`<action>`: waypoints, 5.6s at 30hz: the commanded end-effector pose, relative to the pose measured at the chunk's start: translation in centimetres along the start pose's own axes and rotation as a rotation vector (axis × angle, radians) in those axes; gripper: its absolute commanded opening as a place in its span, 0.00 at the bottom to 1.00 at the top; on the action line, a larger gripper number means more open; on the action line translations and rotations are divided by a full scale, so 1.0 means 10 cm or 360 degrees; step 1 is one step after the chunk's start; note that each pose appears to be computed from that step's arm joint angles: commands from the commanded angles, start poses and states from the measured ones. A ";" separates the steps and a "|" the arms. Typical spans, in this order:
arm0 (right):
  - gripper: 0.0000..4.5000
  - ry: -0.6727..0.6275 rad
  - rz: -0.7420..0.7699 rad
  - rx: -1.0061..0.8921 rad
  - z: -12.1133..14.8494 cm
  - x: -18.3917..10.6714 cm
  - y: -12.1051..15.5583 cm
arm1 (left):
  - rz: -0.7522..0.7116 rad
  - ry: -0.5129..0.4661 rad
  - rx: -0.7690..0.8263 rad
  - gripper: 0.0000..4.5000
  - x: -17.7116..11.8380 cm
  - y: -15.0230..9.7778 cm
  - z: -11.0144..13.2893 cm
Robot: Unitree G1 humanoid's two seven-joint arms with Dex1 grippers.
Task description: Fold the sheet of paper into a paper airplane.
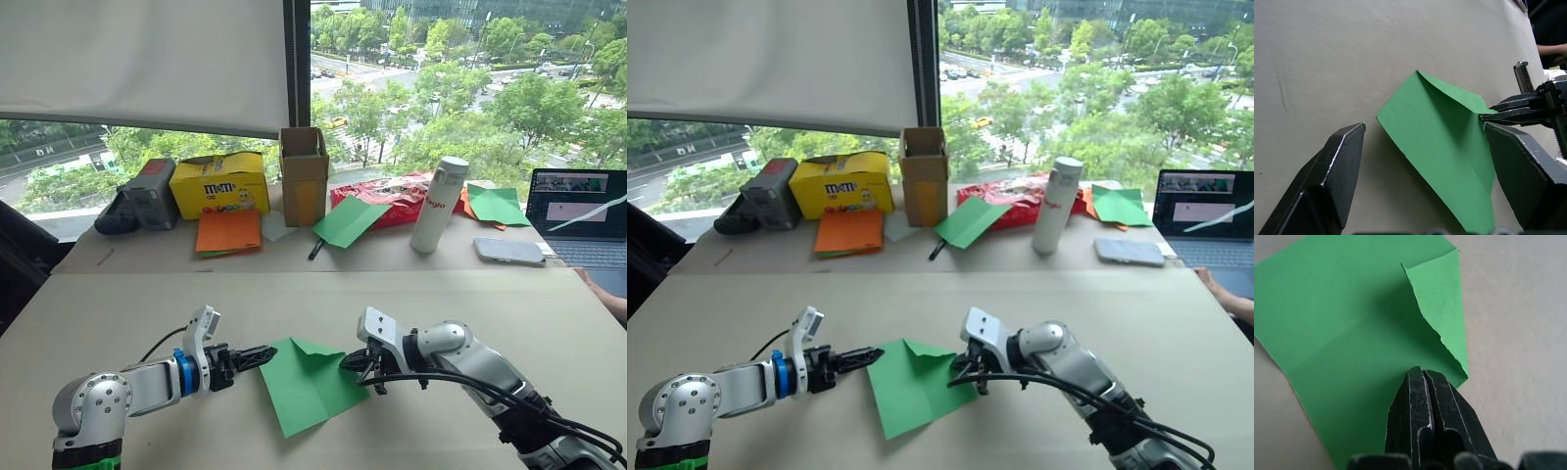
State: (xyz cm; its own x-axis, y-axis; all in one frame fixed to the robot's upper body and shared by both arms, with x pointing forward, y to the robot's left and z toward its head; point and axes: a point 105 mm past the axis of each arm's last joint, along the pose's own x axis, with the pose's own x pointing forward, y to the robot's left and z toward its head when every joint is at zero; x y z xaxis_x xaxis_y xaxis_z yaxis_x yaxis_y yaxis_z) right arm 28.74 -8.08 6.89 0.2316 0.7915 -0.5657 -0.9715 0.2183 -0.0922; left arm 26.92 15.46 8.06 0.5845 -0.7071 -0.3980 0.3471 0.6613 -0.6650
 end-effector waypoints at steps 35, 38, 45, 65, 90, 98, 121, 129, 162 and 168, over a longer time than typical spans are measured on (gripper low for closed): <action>0.00 -0.0335 -0.0256 0.0126 0.56 -0.17 0.00 | -0.0657 0.0754 0.1021 0.00 0.67 -0.02 0.53; 0.00 -0.0298 -0.0212 0.0168 0.42 -0.03 0.08 | -0.0663 0.0751 0.1035 0.00 0.75 -0.05 0.56; 0.00 -0.0284 -0.0204 0.0306 0.16 0.18 0.11 | -0.0696 0.0733 0.1039 0.00 0.80 -0.06 0.53; 0.00 -0.0141 -0.0191 0.0265 0.01 0.31 0.14 | -0.0527 0.0332 0.0619 0.47 0.69 -0.06 0.47; 0.00 -0.0124 -0.0215 0.0261 -0.01 0.29 0.11 | -0.0434 0.0140 0.0486 0.00 0.61 -0.03 0.56; 0.00 -0.0119 -0.0201 0.0262 -0.02 0.31 0.14 | -0.0463 0.0170 0.0844 0.00 0.60 -0.12 0.45; 0.00 -0.0162 -0.0262 0.0273 0.07 0.26 0.05 | -0.0649 0.0311 0.2484 0.00 0.68 -0.24 -0.03; 0.00 -0.0215 -0.0273 0.0333 0.11 0.26 0.04 | -0.0708 0.0359 0.2842 0.00 0.69 -0.20 -0.08; 0.00 -0.0363 -0.0368 0.0432 0.20 0.38 -0.16 | -0.0626 0.0552 0.2719 0.00 0.65 -0.09 -0.32; 0.00 -0.0287 -0.0355 0.0379 0.13 0.43 -0.15 | -0.0615 0.0562 0.2706 0.00 0.65 -0.09 -0.32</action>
State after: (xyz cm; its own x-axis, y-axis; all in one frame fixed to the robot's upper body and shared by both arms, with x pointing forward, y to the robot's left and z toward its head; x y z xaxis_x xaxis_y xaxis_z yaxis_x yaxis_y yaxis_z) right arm 31.30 -4.38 6.02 0.4708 0.7969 -0.3785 -0.8553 0.5175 0.0258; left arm 29.44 9.37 6.18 0.2715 -0.7656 -0.5832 0.8158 -0.1384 0.5615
